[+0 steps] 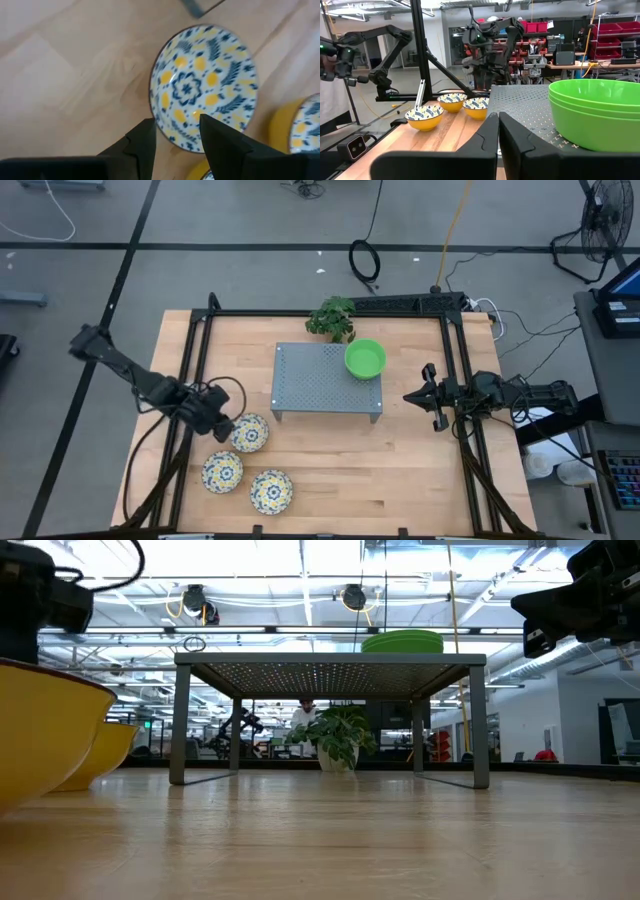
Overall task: Pick & Place Mini bowls
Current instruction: Put the top yellow bowl on the shelf
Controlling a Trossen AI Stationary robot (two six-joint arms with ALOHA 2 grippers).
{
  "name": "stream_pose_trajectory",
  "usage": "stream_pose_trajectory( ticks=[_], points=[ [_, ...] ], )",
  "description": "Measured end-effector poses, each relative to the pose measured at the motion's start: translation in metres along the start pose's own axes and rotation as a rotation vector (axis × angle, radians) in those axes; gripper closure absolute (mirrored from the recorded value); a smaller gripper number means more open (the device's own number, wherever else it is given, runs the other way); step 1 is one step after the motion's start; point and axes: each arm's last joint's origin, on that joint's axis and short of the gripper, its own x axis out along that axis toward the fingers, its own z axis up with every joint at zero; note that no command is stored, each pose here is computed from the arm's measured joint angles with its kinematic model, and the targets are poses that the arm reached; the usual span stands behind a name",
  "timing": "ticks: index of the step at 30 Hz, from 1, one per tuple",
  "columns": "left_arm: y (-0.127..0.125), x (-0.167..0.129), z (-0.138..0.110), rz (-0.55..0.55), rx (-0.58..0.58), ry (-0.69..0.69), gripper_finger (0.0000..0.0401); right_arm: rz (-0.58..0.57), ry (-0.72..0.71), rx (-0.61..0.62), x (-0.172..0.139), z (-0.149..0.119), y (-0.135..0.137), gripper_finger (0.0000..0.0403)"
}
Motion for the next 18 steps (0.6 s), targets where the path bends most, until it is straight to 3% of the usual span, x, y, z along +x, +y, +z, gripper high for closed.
stream_pose_trajectory(
  ticks=[18],
  points=[
    [-0.004,0.032,0.004,0.186,-0.081,0.155,0.0249,0.000,0.000,0.000,0.000,0.000,0.000,0.0403]
  ],
)
